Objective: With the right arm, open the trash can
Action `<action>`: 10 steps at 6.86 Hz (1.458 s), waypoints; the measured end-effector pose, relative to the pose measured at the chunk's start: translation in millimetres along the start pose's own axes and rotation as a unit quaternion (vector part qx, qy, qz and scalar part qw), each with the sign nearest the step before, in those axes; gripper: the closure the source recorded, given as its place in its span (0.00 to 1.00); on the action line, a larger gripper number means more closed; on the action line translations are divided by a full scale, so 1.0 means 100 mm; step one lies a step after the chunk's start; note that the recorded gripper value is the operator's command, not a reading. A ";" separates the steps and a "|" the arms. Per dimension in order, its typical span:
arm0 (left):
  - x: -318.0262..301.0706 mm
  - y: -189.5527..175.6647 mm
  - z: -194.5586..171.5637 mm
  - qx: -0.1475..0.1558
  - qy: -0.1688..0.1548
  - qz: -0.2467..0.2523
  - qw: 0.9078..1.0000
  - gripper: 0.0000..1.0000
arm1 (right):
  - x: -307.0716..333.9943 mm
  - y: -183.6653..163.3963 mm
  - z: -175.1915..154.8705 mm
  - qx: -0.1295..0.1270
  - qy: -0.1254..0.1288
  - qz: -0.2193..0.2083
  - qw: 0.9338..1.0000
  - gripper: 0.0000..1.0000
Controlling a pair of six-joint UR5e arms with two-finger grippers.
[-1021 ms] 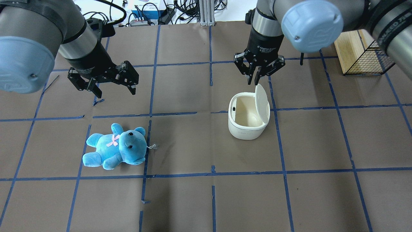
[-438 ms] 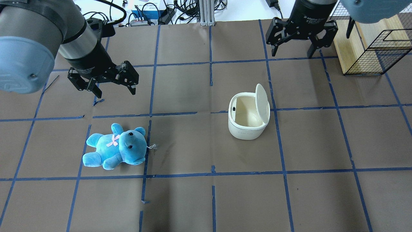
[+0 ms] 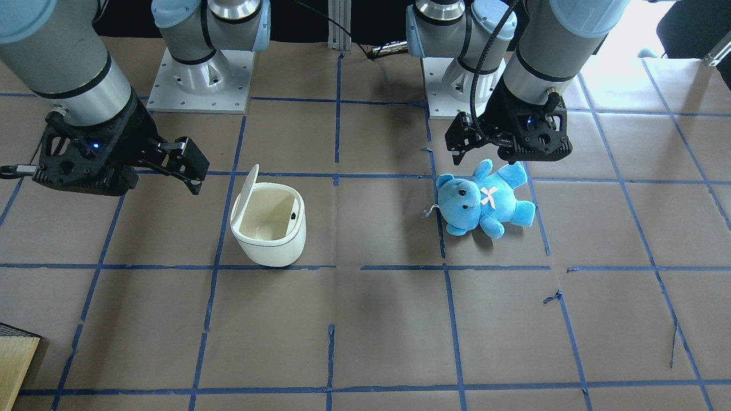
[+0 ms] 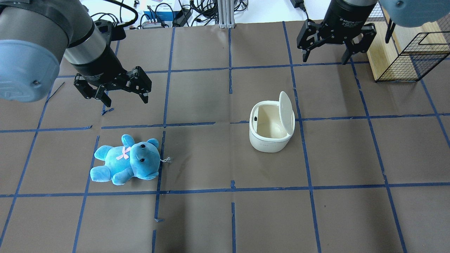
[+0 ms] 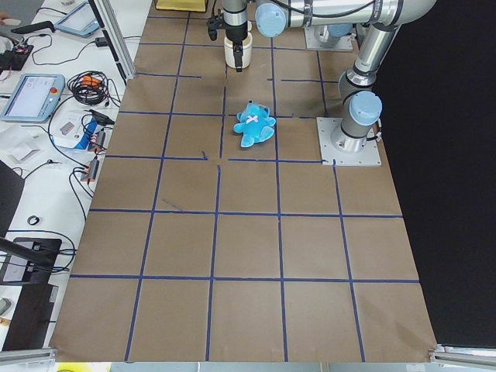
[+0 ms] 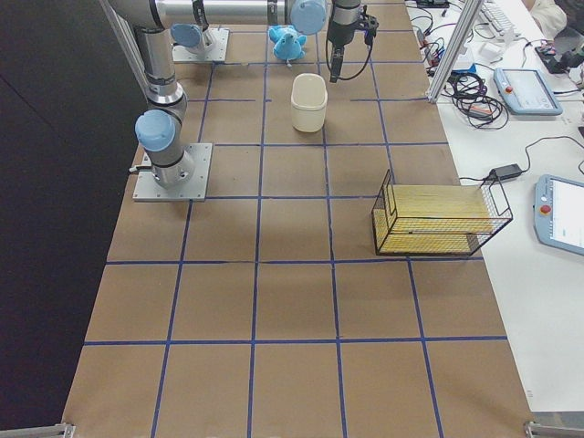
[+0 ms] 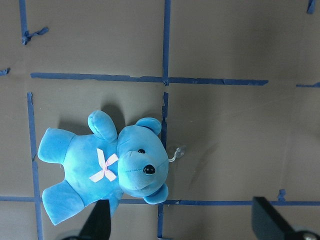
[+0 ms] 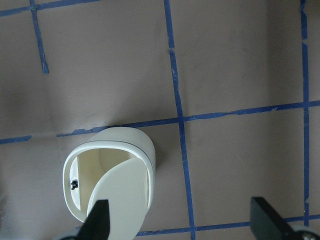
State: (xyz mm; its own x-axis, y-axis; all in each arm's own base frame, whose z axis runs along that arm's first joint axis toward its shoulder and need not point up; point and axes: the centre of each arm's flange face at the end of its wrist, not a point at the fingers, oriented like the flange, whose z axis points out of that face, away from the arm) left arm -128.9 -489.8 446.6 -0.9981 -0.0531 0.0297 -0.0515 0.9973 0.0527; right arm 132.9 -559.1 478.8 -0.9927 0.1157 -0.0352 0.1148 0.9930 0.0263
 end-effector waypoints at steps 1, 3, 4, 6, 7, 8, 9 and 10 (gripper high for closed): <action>0.00 0.00 0.00 0.000 0.000 0.000 1.000 0.00 | 0.00 0.00 0.00 0.000 0.000 0.000 1.000 0.00; 0.00 0.00 0.00 0.000 0.000 0.000 1.000 0.00 | 0.00 0.00 0.00 0.001 0.000 0.002 1.000 0.00; 0.00 0.00 0.00 0.000 0.000 0.000 1.000 0.00 | 0.00 0.00 0.00 0.001 -0.001 0.003 1.000 0.00; 0.00 0.00 0.00 0.000 0.000 0.000 1.000 0.00 | 0.00 -0.01 0.02 0.000 -0.003 0.004 1.000 0.00; 0.00 0.00 0.00 0.000 0.000 0.000 1.000 0.00 | -0.01 -0.03 0.05 -0.003 -0.003 0.005 1.000 0.00; 0.00 0.00 0.00 0.000 0.000 0.000 1.000 0.00 | -0.01 -0.04 0.06 -0.004 -0.003 0.006 1.000 0.00; 0.00 0.00 0.00 0.000 0.000 0.000 1.000 0.00 | -0.01 -0.04 0.09 -0.005 -0.004 0.006 1.000 0.00; 0.00 0.00 0.00 0.000 0.000 0.000 1.000 0.00 | -0.01 -0.03 0.10 -0.007 -0.003 0.007 1.000 0.00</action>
State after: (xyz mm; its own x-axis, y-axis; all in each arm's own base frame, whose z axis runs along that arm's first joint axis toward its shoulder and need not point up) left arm -129.0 -489.8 446.6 -0.9981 -0.0534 0.0297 -0.0518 0.9973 0.0527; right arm 133.9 -562.2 468.5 -0.9907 0.1295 -0.0414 0.1278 0.9910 0.0404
